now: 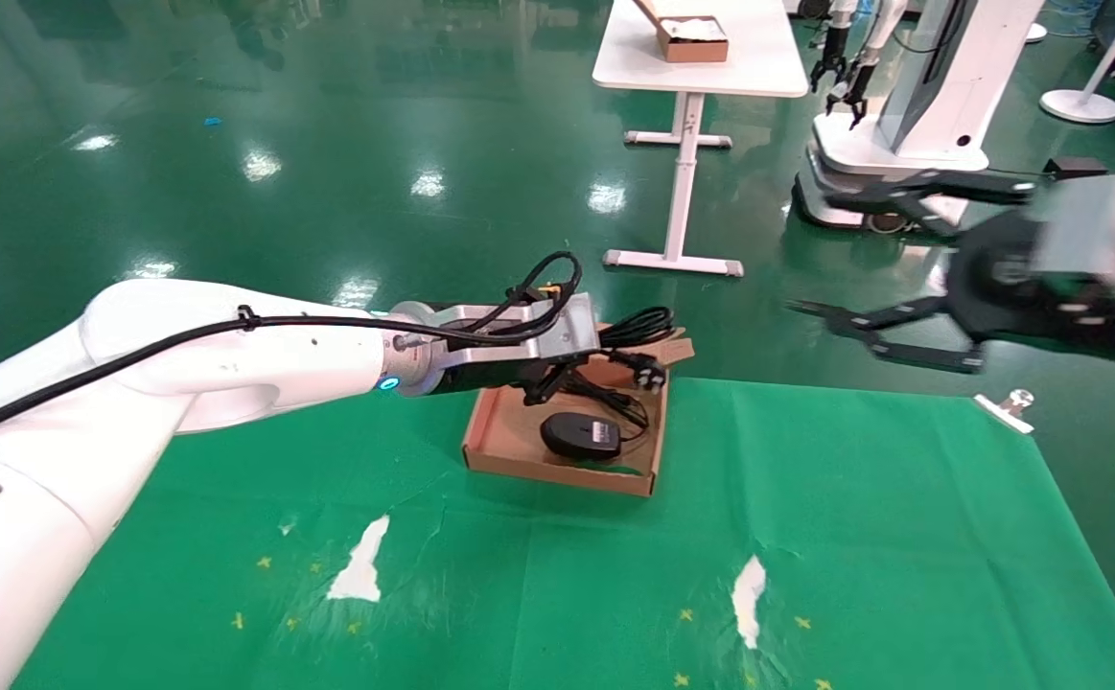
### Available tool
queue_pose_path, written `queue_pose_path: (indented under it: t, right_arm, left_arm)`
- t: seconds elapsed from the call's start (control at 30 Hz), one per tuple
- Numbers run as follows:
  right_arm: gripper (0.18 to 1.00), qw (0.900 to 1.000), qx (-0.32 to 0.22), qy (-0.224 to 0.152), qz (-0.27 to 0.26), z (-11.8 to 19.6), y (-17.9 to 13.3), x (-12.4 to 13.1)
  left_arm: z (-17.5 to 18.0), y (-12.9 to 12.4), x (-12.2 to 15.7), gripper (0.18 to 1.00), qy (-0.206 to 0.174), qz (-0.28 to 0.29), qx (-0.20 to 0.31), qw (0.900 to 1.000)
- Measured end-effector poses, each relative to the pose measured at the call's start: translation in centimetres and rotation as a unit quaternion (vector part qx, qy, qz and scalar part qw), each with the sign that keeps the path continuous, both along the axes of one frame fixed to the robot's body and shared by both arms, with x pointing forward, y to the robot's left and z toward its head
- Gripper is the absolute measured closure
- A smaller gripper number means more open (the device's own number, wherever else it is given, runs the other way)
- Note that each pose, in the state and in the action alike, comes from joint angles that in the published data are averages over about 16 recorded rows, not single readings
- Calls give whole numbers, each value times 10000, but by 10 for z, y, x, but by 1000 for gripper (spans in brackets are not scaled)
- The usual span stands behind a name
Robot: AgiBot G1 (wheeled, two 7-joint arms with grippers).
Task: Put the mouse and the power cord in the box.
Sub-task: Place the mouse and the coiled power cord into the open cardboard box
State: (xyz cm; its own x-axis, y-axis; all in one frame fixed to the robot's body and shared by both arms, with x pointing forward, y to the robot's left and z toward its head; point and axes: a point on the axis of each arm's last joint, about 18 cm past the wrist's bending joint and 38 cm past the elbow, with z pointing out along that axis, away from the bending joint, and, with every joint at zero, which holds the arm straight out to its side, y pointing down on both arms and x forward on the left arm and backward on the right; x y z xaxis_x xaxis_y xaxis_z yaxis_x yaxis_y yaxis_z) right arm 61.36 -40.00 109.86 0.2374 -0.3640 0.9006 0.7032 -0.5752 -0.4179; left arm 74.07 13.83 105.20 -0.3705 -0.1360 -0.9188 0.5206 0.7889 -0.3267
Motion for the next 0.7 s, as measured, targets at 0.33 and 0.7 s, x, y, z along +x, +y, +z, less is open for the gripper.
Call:
queue_pose_path:
  t: [0.33, 0.7]
  right_arm:
    - [341, 9983, -368, 33, 460, 7, -17, -56]
    - [213, 9982, -276, 136, 517, 2, -13, -55]
  left_arm:
    - [7, -21, -2, 916, -288, -48, 43, 9996]
    - [-6, -9, -11, 845, 56, -243, -377, 9990]
